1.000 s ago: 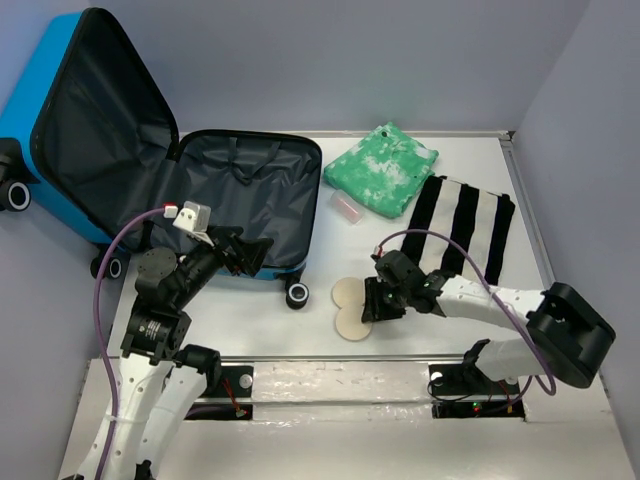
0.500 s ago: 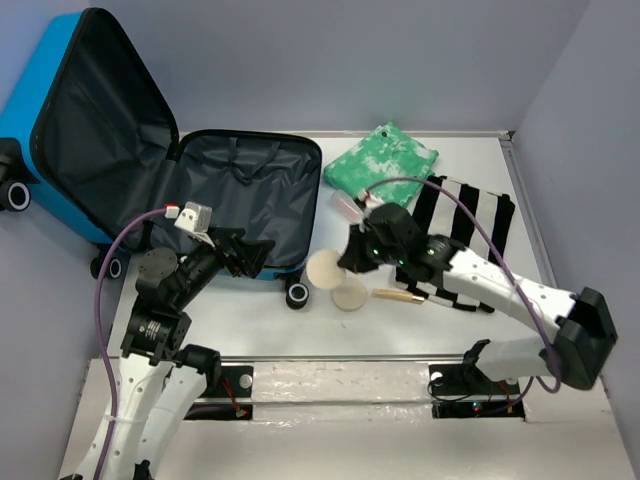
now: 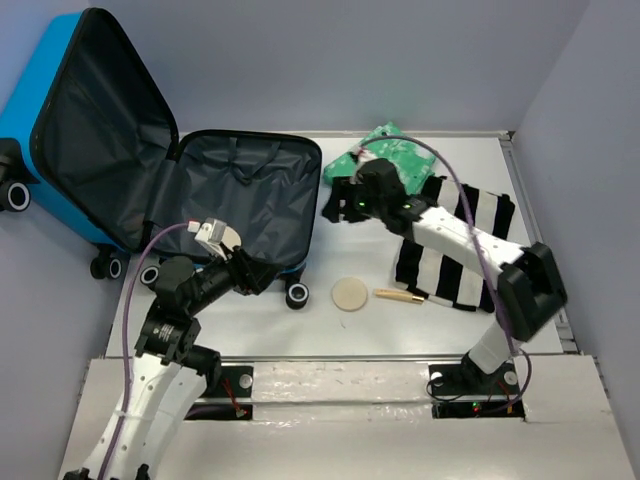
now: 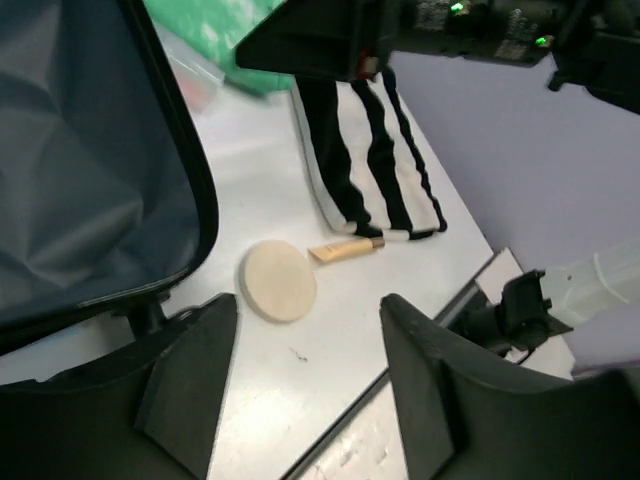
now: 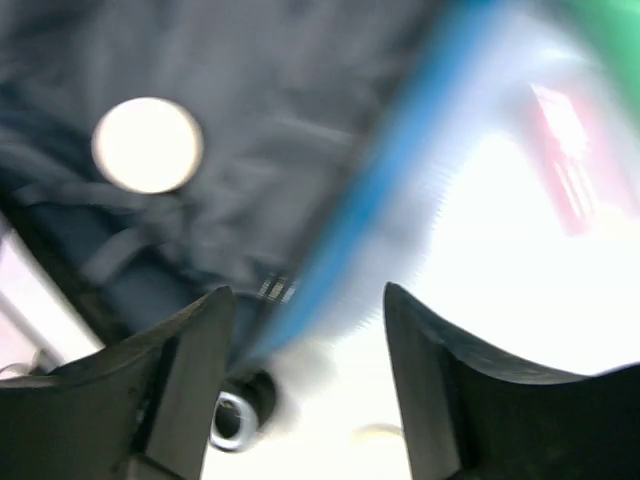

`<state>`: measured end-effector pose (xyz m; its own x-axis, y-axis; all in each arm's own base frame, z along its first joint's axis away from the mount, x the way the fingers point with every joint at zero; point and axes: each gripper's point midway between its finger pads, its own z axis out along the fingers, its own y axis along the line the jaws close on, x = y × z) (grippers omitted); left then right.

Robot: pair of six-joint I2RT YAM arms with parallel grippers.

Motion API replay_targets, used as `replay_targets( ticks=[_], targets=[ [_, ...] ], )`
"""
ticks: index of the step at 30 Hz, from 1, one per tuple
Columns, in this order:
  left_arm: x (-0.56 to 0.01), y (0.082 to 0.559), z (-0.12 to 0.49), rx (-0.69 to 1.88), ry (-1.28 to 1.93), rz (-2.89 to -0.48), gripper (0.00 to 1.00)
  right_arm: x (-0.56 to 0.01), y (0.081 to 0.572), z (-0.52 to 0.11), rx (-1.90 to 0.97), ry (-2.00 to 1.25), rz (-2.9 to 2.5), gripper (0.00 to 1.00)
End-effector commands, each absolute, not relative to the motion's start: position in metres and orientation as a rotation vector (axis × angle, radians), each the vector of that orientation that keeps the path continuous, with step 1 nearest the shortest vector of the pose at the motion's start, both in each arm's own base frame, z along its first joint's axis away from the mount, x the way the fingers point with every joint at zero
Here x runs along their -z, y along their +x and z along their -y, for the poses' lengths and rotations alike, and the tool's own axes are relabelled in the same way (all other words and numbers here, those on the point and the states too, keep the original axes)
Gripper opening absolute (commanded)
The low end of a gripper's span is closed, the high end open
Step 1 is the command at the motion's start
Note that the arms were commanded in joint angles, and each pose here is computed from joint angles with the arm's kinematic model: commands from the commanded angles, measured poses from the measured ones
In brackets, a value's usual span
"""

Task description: Pack the luggage

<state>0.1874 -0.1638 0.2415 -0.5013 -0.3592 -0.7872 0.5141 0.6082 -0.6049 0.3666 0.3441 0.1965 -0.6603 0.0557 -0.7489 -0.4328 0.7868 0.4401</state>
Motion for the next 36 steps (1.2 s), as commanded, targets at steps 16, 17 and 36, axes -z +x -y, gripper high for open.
replay_targets(
  ticks=[16, 17, 36],
  targets=[
    [-0.14, 0.196, 0.303, 0.579, 0.378, -2.226, 0.55, -0.2, 0.29, -0.132, -0.44, 0.187, -2.009, 0.5],
    [-0.133, 0.196, 0.307, 0.551, 0.393, -2.238, 0.56, -0.199, 0.287, -0.131, -0.442, 0.187, -2.006, 0.5],
    [-0.002, 0.214, 0.31, 0.082, 0.492, -2.409, 0.06, -0.174, 0.26, -0.143, -0.555, 0.105, -2.07, 0.5]
  ],
)
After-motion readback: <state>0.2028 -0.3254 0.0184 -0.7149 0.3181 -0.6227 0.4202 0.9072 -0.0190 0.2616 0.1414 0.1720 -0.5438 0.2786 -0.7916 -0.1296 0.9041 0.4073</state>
